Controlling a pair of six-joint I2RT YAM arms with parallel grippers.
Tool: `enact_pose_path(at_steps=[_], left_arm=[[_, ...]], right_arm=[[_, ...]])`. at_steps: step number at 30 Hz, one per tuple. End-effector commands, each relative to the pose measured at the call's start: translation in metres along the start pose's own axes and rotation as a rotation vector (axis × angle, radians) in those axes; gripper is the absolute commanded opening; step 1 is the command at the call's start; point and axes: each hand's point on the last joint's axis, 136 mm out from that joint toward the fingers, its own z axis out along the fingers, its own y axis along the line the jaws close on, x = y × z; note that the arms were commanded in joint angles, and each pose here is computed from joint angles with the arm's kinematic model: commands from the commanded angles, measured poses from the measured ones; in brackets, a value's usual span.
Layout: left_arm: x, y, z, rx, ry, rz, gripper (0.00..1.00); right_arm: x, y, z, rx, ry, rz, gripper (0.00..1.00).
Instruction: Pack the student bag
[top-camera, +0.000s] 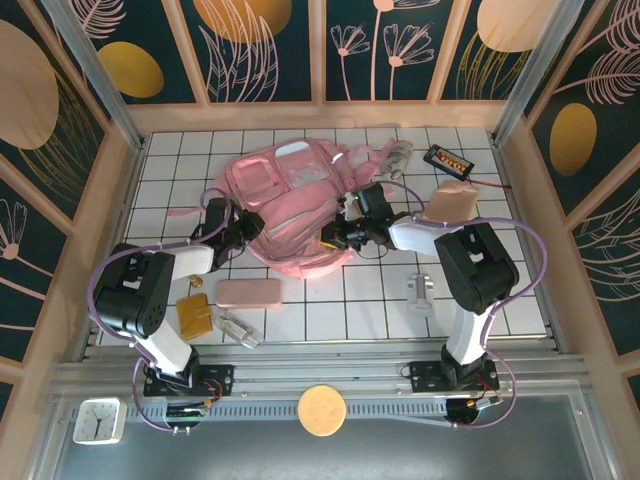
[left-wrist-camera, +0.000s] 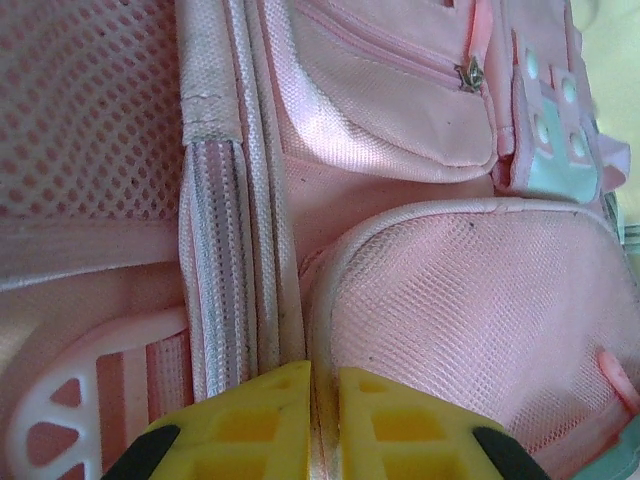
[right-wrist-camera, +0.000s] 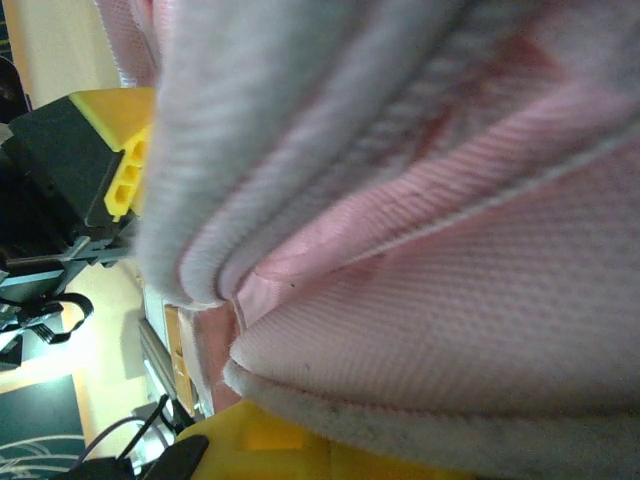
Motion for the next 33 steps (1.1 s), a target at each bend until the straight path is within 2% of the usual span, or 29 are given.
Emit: enact_pose_path(at_steps=[1,2,3,4,5,6,8,9,13,14,21,28,33], left_arm=[[0.041,-0.023,0.001,0.088,0.158,0.030,0.16],[0.039,-0.026,-0.002,0.092,0.153,0.063,0.18],[0.036,-0.030,-0.007,0.086,0.148,0.108,0.25],[0.033,-0.033,-0.012,0.076,0.138,0.157,0.34],[0.029,-0.035,-0.018,0.070,0.124,0.190,0.37],[0.026,-0.036,-0.025,0.059,0.111,0.222,0.40],[0.024,-0.038,-0.036,0.046,0.101,0.266,0.46],[0.023,-0.039,-0.041,0.043,0.095,0.277,0.47],[0.024,-0.037,-0.054,0.042,0.080,0.290,0.50],[0.026,-0.035,-0.056,0.042,0.082,0.291,0.50],[0.029,-0.033,-0.062,0.031,0.094,0.325,0.51],[0.031,-0.033,-0.064,0.033,0.099,0.334,0.52],[0.030,-0.032,-0.066,0.030,0.096,0.337,0.52]], right_arm=[[0.006,0.052,0.013,-0.110,-0.009,-0.092,0.00],[0.007,0.054,0.013,-0.111,-0.003,-0.096,0.00],[0.007,0.052,0.013,-0.098,0.005,-0.099,0.00],[0.007,0.052,0.012,-0.081,0.014,-0.103,0.09],[0.008,0.051,0.011,-0.062,0.024,-0.105,0.23],[0.008,0.047,0.009,-0.032,0.028,-0.107,0.33],[0.008,0.038,0.001,0.019,0.029,-0.103,0.47],[0.007,0.031,-0.004,0.037,0.025,-0.093,0.50],[-0.003,0.012,-0.025,0.068,-0.015,-0.054,0.51],[-0.016,0.005,-0.035,0.075,-0.047,-0.042,0.51],[-0.046,-0.014,-0.058,0.119,-0.084,-0.025,0.51],[-0.072,-0.012,-0.060,0.104,-0.111,-0.048,0.51],[-0.073,-0.024,-0.051,0.132,-0.087,-0.001,0.52]])
